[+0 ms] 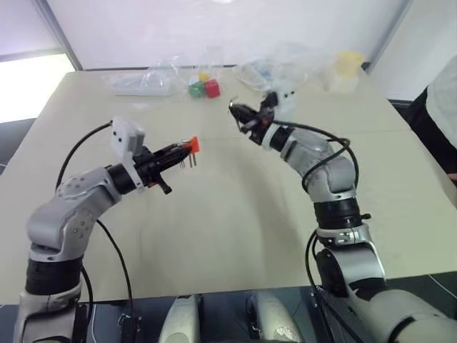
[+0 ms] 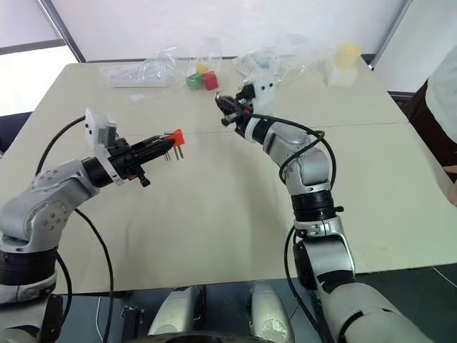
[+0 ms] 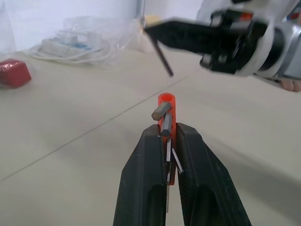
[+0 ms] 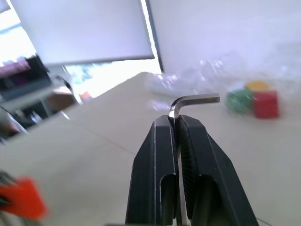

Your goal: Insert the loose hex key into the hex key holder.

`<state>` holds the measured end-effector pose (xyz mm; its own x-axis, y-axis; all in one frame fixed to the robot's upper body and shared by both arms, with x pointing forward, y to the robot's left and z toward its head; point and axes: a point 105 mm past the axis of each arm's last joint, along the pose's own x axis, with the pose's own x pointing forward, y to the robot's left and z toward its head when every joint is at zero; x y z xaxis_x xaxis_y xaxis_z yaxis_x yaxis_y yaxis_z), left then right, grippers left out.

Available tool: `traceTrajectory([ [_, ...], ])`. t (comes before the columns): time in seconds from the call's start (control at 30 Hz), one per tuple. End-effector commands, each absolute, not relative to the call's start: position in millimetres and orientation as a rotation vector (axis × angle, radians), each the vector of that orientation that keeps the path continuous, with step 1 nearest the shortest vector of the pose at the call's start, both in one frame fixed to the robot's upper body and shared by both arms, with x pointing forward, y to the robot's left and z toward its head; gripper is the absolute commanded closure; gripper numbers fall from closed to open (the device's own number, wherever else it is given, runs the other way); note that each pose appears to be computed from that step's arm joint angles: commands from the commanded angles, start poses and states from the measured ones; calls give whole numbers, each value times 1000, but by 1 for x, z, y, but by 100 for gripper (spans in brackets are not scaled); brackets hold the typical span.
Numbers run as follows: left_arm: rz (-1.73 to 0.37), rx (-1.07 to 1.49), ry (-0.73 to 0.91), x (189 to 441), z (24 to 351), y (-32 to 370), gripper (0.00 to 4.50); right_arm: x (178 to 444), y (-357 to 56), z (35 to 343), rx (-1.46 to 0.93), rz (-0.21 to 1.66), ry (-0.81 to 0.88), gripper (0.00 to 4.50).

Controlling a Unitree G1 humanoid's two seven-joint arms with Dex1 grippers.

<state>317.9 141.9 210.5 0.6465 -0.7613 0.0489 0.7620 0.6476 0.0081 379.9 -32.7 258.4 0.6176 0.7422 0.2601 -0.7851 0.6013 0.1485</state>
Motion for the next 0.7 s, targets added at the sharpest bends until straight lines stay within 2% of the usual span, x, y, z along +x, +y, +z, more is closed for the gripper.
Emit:
traceTrajectory([
  [0.03,-877,17,-105,319,223,139,450,352,-22,293,357,1041,-308,448],
  [0.23,-888,9,-111,321,225,136,450,331,-8,302,394,1153,-395,448],
  [0.33,-887,-9,-123,321,229,135,450,332,-4,301,381,1119,-446,448],
  [0.5,-883,-27,-139,321,234,134,450,349,3,294,277,936,-553,448],
  [0.7,-873,-30,-150,320,238,137,450,350,9,293,225,888,-609,448],
])
